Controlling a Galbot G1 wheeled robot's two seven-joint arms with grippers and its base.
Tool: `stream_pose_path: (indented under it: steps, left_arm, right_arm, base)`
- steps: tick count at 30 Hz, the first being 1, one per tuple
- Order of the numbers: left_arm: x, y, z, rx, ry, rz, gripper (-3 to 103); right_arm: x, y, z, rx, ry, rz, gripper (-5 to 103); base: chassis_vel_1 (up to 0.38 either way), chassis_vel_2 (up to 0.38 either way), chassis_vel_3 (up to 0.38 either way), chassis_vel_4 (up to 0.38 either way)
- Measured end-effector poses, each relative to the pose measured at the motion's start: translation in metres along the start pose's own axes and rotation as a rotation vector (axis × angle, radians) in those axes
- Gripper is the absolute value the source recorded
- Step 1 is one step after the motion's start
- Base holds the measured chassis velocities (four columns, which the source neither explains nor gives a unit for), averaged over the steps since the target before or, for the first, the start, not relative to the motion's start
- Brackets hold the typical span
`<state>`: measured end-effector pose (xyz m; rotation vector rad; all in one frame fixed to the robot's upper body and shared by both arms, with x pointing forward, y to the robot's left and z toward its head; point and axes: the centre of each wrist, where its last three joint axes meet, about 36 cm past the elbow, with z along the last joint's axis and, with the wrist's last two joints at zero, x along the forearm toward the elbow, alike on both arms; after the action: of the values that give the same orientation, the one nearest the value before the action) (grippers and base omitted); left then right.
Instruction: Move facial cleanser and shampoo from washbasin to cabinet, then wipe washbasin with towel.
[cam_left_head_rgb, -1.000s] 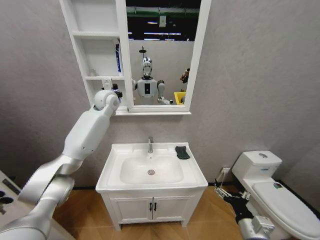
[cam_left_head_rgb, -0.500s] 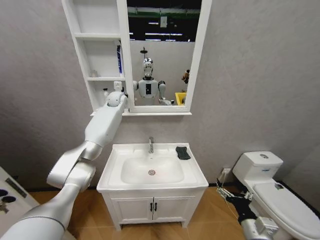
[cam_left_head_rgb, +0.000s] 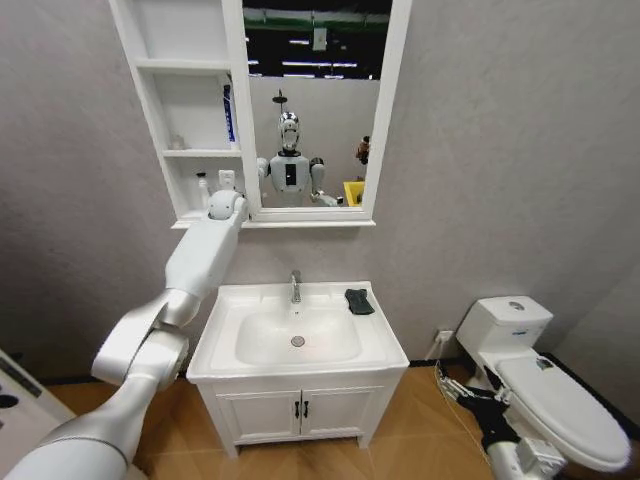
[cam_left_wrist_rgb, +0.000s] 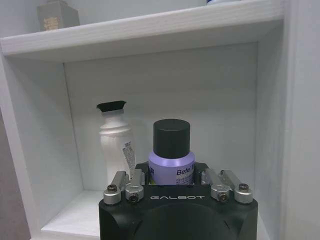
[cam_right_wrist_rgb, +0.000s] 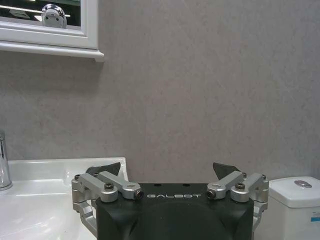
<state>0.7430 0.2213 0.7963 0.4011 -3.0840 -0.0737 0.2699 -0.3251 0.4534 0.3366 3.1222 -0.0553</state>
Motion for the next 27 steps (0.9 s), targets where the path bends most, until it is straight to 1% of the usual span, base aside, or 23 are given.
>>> stream_pose_path:
  steps: [2,6,10,11,14,23,24,27]
  left_arm:
    - [-0.002,-0.005,-0.008,0.008,-0.005,0.003,43]
    - [-0.008,-0.009,-0.012,0.01,-0.006,0.007,43]
    - [-0.014,-0.007,-0.016,0.013,0.0,0.005,43]
    - [-0.022,-0.003,-0.016,0.008,-0.011,-0.014,43]
    - [-0.024,-0.003,-0.018,0.014,-0.015,-0.015,43]
    - [-0.026,-0.009,-0.014,0.018,0.0,0.0,43]
    - [-0.027,-0.009,-0.012,0.02,0.005,0.002,40]
    - [-0.029,-0.011,-0.008,0.021,0.014,0.003,43]
  right_arm:
    - [0.0,0.001,-0.003,0.0,-0.001,-0.003,100]
    - [0.003,0.001,-0.003,0.002,0.004,-0.002,100]
    - [0.005,0.0,-0.002,0.004,0.009,0.002,100]
    - [0.005,0.0,-0.003,0.003,0.005,0.002,100]
    - [0.004,0.001,-0.005,0.003,0.001,0.0,100]
    - [0.005,-0.001,-0.004,0.007,0.005,0.004,100]
    - [0.005,-0.002,-0.004,0.007,0.006,0.005,100]
    - [0.005,-0.002,-0.004,0.007,0.005,0.005,100]
  base:
    - [0.0,0.0,0.0,0.0]
    - [0.0,0.0,0.0,0.0]
    - [0.0,0.0,0.0,0.0]
    - [0.0,0.0,0.0,0.0]
    - [0.0,0.0,0.0,0.0]
    - [0.0,0.0,0.0,0.0]
    - [0.0,0.0,0.0,0.0]
    - [0.0,0.0,0.0,0.0]
